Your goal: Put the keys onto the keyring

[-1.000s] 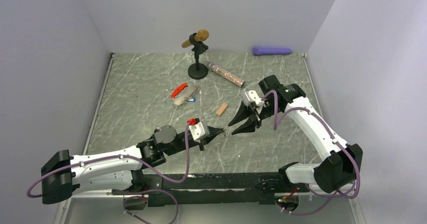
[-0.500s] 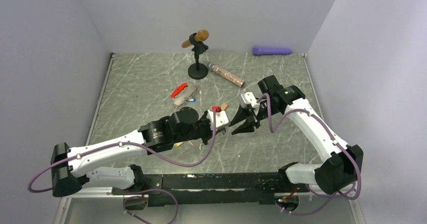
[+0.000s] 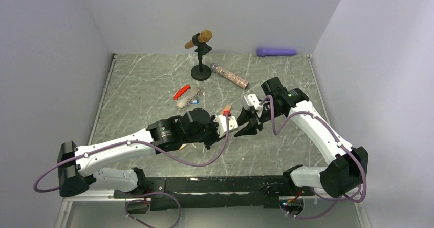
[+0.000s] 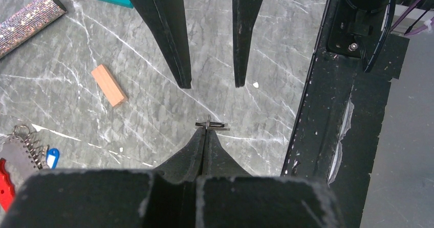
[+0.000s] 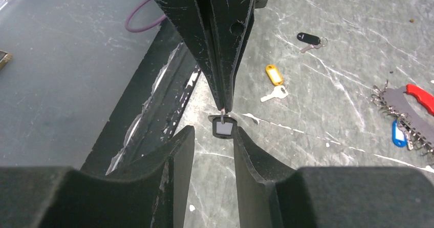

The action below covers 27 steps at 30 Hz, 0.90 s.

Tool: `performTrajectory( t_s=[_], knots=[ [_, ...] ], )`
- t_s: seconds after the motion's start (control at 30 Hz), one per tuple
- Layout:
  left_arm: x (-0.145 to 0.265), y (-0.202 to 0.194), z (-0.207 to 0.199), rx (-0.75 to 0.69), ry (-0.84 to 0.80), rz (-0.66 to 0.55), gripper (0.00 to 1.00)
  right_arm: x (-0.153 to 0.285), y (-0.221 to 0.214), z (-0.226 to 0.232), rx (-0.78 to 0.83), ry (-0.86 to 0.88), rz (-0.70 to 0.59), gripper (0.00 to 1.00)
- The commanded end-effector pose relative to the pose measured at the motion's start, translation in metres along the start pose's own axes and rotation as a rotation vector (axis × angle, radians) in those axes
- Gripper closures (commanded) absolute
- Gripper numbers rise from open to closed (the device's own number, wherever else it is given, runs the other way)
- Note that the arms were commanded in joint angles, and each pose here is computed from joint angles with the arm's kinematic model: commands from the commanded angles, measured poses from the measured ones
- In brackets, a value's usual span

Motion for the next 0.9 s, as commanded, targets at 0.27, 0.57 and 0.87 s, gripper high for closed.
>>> performTrajectory(
  t_s=[0.27,0.57,0.87],
  knots=[
    [0.0,0.023,-0.007,0.027,-0.035,-0.049,1.0,-0.012,-0.001,-0.005,0.003,0.028,-0.1,0.65],
    [-0.001,0.027,-0.008,0.032,-0.042,-0.061,1.0,-0.018,-0.007,-0.005,-0.011,0.04,-0.089,0.69],
    [0.0,0.026,-0.008,0.036,-0.037,-0.067,1.0,-0.02,-0.012,-0.005,-0.02,0.041,-0.076,0.74]
  ],
)
Point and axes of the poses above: each gripper's point midway between its finger pads, its own x axis back along the fingers, its own z axis along the line the jaws close on, y = z × x, the point moved 6 cm from there along x, back along the fingers, and after that the axes turned 11 degrees about x, right-handed, at the moved point
